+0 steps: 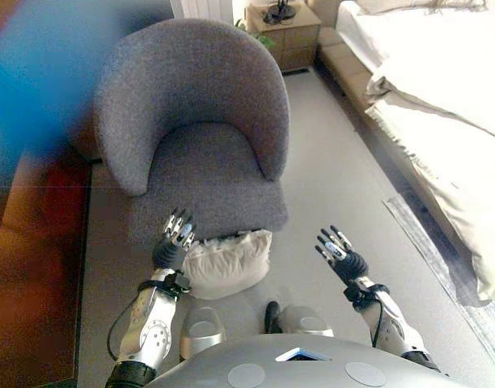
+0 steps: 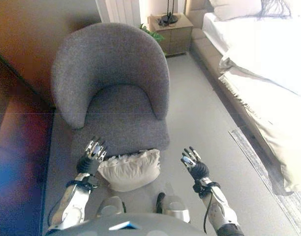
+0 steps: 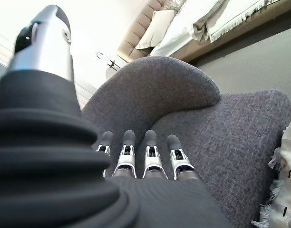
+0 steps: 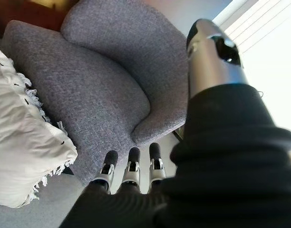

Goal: Pick up the cushion and take it to the sofa

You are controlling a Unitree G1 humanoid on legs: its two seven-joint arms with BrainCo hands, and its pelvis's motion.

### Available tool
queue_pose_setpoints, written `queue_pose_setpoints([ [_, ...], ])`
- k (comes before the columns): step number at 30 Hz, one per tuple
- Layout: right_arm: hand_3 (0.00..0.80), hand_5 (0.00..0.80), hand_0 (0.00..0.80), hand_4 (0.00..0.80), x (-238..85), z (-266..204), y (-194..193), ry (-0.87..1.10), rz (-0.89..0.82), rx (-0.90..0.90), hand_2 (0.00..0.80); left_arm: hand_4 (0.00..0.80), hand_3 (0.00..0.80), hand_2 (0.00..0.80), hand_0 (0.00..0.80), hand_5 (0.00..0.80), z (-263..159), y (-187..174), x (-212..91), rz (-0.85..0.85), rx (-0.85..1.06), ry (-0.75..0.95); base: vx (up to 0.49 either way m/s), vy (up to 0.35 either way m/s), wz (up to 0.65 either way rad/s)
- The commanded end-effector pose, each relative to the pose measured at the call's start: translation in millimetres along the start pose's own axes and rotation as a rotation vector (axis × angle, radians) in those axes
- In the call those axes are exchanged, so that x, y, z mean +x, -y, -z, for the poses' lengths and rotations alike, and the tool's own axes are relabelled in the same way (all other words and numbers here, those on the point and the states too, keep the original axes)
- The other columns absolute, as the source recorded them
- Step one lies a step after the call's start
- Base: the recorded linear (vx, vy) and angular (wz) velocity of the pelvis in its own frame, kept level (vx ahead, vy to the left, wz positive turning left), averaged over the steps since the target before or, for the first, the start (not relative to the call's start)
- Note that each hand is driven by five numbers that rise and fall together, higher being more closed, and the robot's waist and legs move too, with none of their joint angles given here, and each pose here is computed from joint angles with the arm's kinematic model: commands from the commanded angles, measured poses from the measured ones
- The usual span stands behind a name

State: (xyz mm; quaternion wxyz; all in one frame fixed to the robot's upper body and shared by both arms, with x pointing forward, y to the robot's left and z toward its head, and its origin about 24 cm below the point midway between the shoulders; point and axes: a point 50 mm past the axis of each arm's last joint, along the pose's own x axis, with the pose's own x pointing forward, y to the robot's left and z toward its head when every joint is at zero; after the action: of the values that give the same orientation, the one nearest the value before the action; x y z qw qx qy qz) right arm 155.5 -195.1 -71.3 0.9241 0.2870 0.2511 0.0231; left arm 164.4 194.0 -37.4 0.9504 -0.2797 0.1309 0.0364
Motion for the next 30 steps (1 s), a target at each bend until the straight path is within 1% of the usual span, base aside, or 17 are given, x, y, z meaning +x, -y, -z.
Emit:
queue_pose_setpoints([
  [1,0.000,0.000,0.000,0.000,-1,-18,-12,0.085,-0.084,-0.045,0.000,0.000,0.000,0.000,0.000,0.000,-24,4,1,0.047,-0.016,0.120,0.139,0.066,-0.10],
  [10,0.000,0.000,0.000,0.000,-4,-20,-10,0.136,-0.062,-0.025,0.000,0.000,0.000,0.000,0.000,0.000,-26,5,3,0.063,-0.009,0.124,0.055,0.098,-0.06],
  [18,0.000,0.000,0.000,0.000,8,-35,-26,0.217,-0.084,-0.096,0.000,0.000,0.000,0.000,0.000,0.000,-33,0,2,0.063,0.053,0.127,0.013,0.167,0.03],
  [25,0.000,0.000,0.000,0.000,15,-35,-43,0.257,-0.111,-0.078,0.000,0.000,0.000,0.000,0.000,0.000,-37,1,5,0.114,0.127,0.084,-0.013,0.149,-0.02],
  [28,0.000,0.000,0.000,0.000,16,-35,-49,0.262,-0.145,-0.143,0.000,0.000,0.000,0.000,0.000,0.000,-42,3,10,0.117,0.135,0.087,0.022,-0.059,0.03],
  [30,0.000,0.000,0.000,0.000,18,-39,-50,0.270,-0.132,-0.202,0.000,0.000,0.000,0.000,0.000,0.000,-48,5,15,0.106,0.147,0.109,0.010,-0.118,-0.01],
])
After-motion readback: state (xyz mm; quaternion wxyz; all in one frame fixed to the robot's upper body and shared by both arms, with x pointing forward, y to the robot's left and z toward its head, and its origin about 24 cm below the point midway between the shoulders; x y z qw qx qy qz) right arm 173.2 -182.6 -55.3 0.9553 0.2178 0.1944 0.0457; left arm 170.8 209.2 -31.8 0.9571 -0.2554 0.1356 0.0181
